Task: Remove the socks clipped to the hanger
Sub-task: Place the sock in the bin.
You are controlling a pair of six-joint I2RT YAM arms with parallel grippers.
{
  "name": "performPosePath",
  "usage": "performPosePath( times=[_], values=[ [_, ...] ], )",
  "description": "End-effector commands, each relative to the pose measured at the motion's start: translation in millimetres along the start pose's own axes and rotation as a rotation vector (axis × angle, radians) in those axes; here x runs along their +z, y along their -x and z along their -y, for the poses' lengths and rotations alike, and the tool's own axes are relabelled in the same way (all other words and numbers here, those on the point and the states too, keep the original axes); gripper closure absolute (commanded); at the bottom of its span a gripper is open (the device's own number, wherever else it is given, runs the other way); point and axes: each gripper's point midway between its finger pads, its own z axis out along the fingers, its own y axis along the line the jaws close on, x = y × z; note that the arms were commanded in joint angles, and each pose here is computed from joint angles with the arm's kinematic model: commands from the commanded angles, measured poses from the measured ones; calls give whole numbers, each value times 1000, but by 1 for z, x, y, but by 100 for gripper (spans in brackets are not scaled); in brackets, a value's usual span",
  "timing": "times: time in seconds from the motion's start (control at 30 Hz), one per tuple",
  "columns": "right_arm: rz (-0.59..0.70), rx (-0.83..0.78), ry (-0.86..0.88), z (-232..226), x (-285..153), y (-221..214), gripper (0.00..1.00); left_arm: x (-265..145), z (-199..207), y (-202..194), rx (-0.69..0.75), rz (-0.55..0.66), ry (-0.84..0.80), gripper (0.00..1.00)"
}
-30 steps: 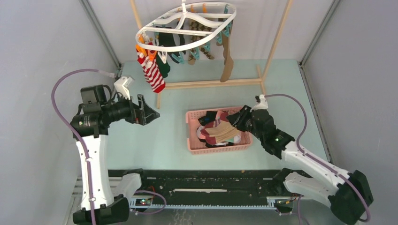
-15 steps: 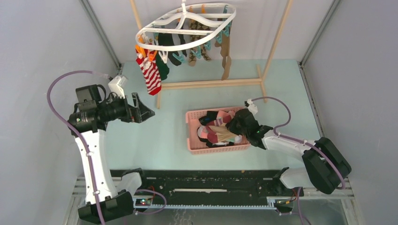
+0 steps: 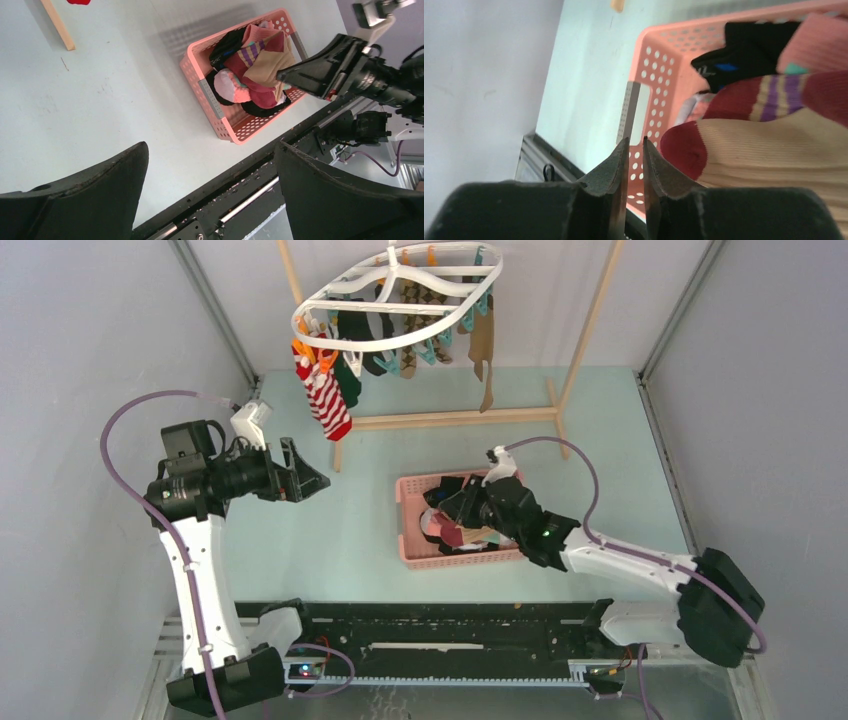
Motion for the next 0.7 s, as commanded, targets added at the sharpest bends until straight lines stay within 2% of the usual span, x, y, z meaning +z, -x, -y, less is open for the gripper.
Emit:
performPosePath(
  times=[0.0, 0.13, 0.33, 0.4, 0.47, 0.6, 0.67],
  values=[
    [-190, 21, 132, -15, 16, -43, 77, -7, 7, 12, 39, 37, -6, 0],
    [-278, 85, 99, 12, 38, -74, 80, -10, 7, 12, 46, 37, 3, 0],
    [-297, 125, 44, 39, 58, -86, 81, -13, 6, 11, 61, 33, 17, 0],
    [-290, 126, 72, 33, 56, -81, 77, -13, 6, 12, 59, 32, 15, 0],
    [-266, 121, 124, 19, 50, -67, 70, -13, 6, 13, 58, 33, 13, 0],
    [-170, 128, 213, -7, 29, -21, 56, -12, 5, 16, 51, 38, 5, 0],
    [-122, 127, 226, -9, 19, 0, 53, -11, 5, 17, 50, 41, 1, 0]
  ],
)
